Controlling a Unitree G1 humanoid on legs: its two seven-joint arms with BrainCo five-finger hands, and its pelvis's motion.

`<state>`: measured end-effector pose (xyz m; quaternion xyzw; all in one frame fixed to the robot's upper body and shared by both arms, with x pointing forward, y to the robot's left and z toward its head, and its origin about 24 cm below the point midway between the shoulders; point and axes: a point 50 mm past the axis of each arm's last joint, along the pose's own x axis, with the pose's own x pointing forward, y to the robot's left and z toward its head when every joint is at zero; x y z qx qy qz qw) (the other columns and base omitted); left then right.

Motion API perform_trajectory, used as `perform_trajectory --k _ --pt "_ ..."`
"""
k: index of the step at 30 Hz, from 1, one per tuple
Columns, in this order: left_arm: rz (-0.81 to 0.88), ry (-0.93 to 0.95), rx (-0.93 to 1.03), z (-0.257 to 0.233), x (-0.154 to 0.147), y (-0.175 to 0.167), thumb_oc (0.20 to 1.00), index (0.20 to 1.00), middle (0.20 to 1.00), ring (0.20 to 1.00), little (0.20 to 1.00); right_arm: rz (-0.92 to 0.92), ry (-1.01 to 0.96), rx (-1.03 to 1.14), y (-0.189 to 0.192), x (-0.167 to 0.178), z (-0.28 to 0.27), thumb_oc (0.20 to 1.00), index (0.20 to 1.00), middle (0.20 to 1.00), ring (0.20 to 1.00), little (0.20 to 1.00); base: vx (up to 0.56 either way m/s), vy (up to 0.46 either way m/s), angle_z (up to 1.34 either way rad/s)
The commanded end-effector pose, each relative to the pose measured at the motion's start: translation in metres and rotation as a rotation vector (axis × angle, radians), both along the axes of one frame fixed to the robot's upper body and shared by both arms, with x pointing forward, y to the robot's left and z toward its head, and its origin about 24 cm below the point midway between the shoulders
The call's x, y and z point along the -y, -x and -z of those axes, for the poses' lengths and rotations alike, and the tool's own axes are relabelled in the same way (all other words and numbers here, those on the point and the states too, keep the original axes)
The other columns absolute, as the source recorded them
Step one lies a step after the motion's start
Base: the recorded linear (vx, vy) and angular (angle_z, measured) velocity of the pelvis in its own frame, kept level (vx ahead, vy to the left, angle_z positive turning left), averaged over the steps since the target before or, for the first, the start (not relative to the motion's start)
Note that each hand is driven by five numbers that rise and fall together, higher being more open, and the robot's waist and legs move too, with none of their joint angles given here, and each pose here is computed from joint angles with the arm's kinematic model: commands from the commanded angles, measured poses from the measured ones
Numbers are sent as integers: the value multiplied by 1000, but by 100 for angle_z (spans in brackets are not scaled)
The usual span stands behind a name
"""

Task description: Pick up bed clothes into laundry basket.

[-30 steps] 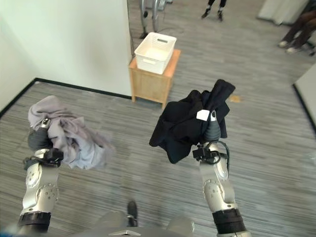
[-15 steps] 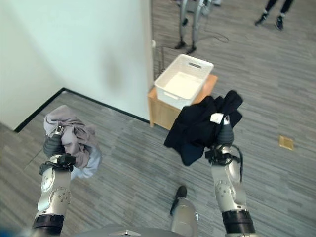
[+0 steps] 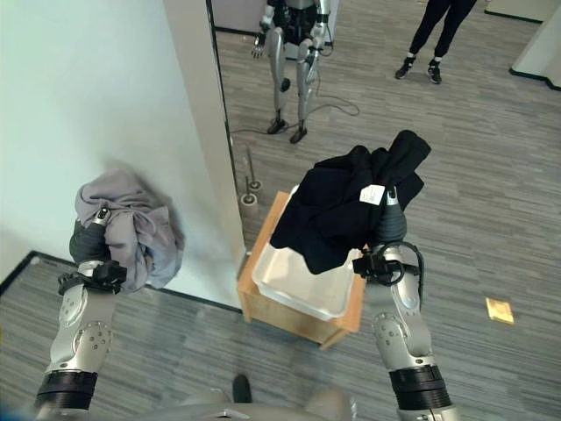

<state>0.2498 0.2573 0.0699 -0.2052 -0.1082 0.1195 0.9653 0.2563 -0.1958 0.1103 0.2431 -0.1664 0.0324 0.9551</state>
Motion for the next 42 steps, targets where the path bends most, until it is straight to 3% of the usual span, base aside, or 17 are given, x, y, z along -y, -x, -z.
perform_trajectory --k 1,4,9,17,31,41,42 --pt "31 -93 205 -46 -2 0 200 200 200 200 200 85 96 183 -11 23 -43 200 200 200 200 200 156 -112 82" --pt "106 -94 212 -51 10 -11 200 200 200 200 200 189 182 176 -12 48 -53 200 200 200 200 200 177 -132 71" --pt "151 -40 175 -36 21 -12 200 200 200 200 200 214 290 133 -22 66 -58 200 200 200 200 200 84 -111 40" --pt "165 -10 114 -21 21 -2 200 200 200 200 200 180 373 23 -31 67 -41 200 200 200 200 200 54 -90 29" --pt "192 9 71 -11 24 9 200 200 200 200 200 118 568 -329 -35 62 35 200 200 200 200 200 9 -34 13" --pt "213 25 75 -12 27 7 200 200 200 200 200 123 699 -702 -31 72 109 200 200 200 200 200 2 -6 8" --pt "216 30 80 -14 28 4 200 200 200 200 200 105 737 -743 -33 71 116 1000 1000 1000 1000 1000 -22 4 11"
